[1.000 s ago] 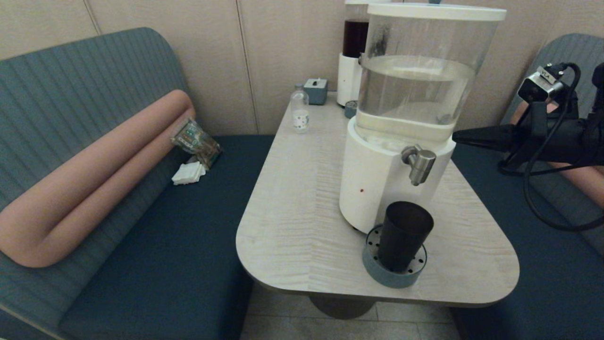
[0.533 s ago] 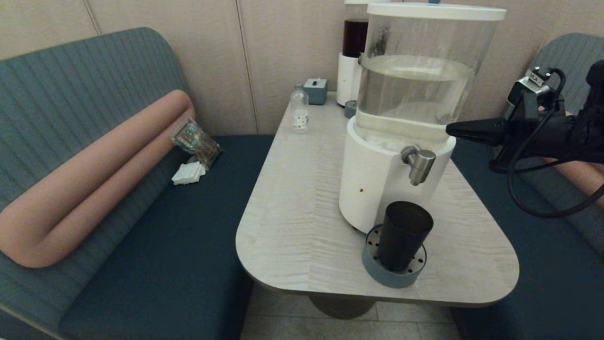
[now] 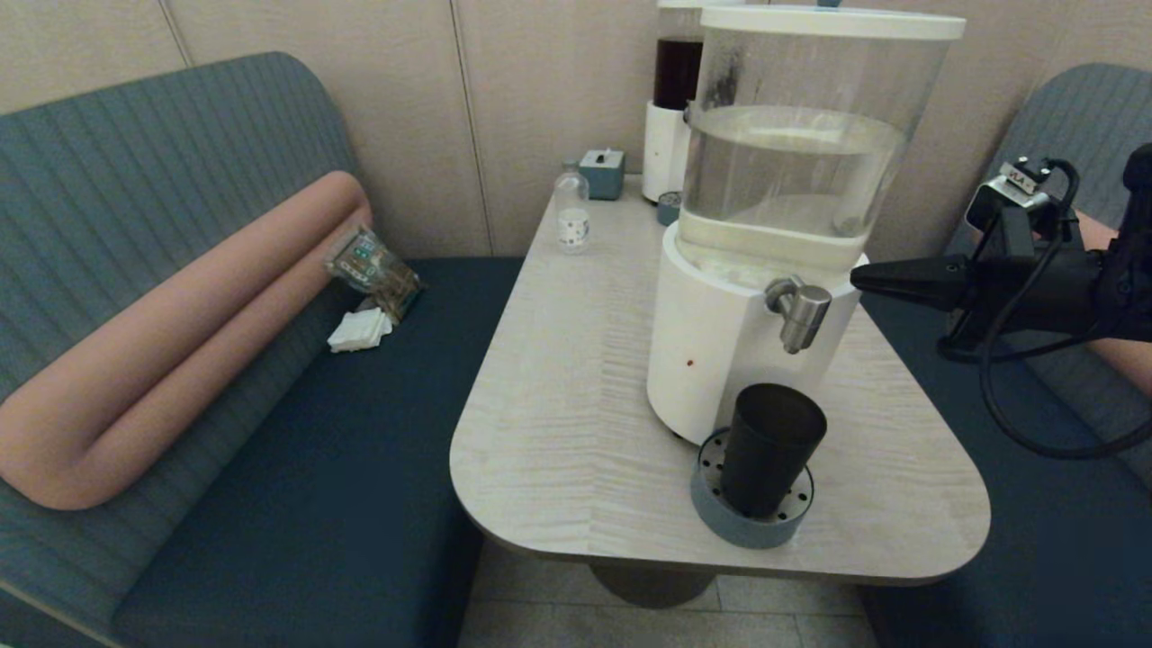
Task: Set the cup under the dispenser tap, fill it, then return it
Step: Turn on the faucet
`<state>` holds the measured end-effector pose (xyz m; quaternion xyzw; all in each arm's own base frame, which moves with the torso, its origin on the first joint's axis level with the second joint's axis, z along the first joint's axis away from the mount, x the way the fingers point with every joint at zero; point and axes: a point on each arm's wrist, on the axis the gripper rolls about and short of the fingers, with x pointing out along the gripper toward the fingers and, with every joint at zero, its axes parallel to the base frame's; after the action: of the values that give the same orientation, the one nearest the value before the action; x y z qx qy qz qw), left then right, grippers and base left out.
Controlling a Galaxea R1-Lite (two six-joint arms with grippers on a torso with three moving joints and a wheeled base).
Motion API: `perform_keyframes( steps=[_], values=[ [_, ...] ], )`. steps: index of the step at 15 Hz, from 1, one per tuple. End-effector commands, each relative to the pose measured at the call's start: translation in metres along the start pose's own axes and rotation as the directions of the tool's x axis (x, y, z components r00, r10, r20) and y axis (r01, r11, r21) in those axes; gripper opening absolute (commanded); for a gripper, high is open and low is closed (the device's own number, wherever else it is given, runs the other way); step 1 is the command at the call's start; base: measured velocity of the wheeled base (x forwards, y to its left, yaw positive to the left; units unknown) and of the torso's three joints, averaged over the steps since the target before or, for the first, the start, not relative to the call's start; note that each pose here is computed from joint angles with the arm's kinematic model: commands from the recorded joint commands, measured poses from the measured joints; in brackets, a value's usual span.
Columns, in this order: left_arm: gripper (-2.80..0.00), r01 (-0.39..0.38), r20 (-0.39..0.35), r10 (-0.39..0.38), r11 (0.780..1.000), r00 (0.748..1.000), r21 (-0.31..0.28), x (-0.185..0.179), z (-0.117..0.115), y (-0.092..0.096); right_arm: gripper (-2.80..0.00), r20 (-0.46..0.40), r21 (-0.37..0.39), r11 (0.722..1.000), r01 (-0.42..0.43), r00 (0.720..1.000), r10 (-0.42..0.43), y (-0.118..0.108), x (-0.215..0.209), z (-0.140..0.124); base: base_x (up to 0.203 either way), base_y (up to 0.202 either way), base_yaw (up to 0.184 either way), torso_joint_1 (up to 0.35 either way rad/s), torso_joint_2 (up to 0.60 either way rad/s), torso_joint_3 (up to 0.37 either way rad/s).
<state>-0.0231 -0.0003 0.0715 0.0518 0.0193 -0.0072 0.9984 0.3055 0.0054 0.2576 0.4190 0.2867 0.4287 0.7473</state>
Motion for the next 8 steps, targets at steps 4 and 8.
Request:
perform_keyframes(
  steps=[4,8],
  values=[
    [-2.8,0.0,-0.002,0.0,1.0,1.0,0.0,0.0,0.0,0.0,-2.8,-0.017,-0.02,1.0,-0.024,1.0,0.023,0.016,0.0,-0.011,0.0,0.0,0.0,0.0,0.0,0.0],
    [-2.8,0.0,-0.002,0.0,1.0,1.0,0.0,0.0,0.0,0.0,-2.8,-0.032,-0.009,1.0,-0.024,0.999,0.024,0.01,0.004,-0.011,0.0,0.0,0.0,0.0,0.0,0.0]
  ],
)
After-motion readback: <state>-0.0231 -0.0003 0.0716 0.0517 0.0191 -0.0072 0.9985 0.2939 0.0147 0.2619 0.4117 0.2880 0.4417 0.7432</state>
